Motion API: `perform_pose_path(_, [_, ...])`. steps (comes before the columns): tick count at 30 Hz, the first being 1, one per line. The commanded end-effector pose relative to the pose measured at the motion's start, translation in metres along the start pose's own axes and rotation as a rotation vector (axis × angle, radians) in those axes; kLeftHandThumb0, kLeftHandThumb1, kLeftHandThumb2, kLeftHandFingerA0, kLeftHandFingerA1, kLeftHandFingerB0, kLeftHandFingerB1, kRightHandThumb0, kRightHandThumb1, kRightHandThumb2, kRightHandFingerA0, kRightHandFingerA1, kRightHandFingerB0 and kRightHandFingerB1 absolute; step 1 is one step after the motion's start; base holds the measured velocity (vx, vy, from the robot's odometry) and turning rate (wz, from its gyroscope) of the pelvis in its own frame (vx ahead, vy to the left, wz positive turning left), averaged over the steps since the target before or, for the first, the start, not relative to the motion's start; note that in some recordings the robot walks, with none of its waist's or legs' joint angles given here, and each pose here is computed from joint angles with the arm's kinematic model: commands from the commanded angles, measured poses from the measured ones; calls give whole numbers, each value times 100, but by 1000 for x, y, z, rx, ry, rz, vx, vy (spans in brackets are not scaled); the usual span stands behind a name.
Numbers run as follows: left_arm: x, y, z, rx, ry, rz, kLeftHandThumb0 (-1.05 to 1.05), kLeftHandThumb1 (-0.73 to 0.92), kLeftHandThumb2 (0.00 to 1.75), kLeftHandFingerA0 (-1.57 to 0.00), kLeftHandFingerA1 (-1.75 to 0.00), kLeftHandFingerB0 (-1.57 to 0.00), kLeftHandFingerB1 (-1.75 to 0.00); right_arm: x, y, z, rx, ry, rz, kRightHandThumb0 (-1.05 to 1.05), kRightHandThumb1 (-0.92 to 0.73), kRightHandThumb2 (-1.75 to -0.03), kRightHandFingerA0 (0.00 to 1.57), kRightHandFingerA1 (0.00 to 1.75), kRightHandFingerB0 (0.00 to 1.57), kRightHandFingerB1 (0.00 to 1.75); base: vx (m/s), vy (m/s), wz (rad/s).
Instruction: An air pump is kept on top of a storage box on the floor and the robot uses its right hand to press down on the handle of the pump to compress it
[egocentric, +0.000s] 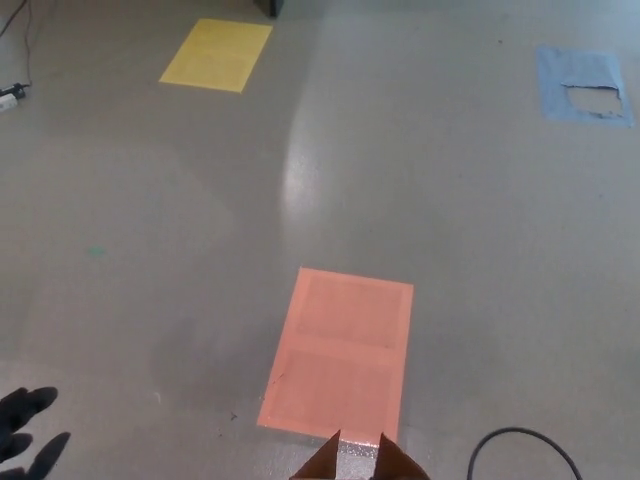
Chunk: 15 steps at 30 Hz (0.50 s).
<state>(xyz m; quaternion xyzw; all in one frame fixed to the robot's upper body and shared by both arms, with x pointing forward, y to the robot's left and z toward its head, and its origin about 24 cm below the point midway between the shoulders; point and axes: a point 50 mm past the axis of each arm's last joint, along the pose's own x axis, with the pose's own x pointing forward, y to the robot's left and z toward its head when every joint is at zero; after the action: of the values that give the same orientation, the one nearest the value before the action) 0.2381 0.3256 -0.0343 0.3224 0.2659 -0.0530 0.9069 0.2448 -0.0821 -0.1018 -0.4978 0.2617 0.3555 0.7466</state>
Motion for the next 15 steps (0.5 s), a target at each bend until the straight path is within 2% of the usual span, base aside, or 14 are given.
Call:
perform_pose_path(1, [-6,9,-2,44,-21,6,-73,91,68,-12,-32,-7,-21,-1,-1,-7,-1,4,-102,-78,-92,-75,9,25,9,24,0,0,0])
perform_pose_path(2, [-6,9,-2,45,-23,2,-78,74,106,-7,-44,-8,-28,-1,0,-7,1,8,-101,-77,-92,-74,9,25,9,24,0,0,0])
perform_pose_path(4, [-5,7,1,38,-35,-7,-73,72,107,-5,-44,-2,-30,-1,2,-10,13,23,-106,-76,-92,-73,11,25,10,24,0,0,0])
perform_pose_path(5, [-4,7,3,39,-38,-5,-78,74,107,-11,-46,0,-28,-1,1,-10,14,28,-107,-81,-79,-85,9,29,8,26,0,0,0])
perform_pose_path(7, [-2,7,5,45,-44,-3,-78,74,107,-12,-47,0,-29,-1,0,-11,12,40,-109,-82,-80,-85,10,30,7,26,0,0,0])
perform_pose_path(8, [-3,6,5,45,-45,-8,-73,92,67,-18,-32,-7,-24,-1,2,-12,10,45,-107,-82,-79,-85,9,29,8,26,0,0,0])
perform_pose_path(9, [-3,5,4,43,-46,-11,-73,92,67,-18,-32,-7,-24,-1,3,-13,10,47,-104,-82,-79,-85,9,29,8,26,0,0,0])
perform_pose_path(10, [-3,6,5,44,-44,-15,-71,71,107,-5,-45,-3,-30,-1,2,-13,9,49,-107,-82,-79,-85,9,28,8,27,0,0,0])
perform_pose_path(11, [-2,7,6,45,-43,-18,-71,71,107,-5,-45,-3,-30,-1,0,-12,7,50,-111,-82,-79,-85,9,28,8,27,0,0,0])
perform_pose_path(12, [-2,8,5,31,-39,-18,-73,72,106,-6,-45,-1,-30,-1,-1,-11,7,52,-108,-78,-92,-74,10,25,10,24,0,0,0])
perform_pose_path(13, [-3,9,5,16,-42,-17,-76,72,104,-11,-46,-1,-29,0,-2,-10,10,51,-108,-82,-79,-86,9,29,7,26,0,0,0])
perform_pose_path(15, [-3,12,6,9,-49,-14,-76,72,104,-15,-48,0,-31,0,-6,-8,14,48,-113,-82,-79,-85,9,29,7,26,0,0,0])
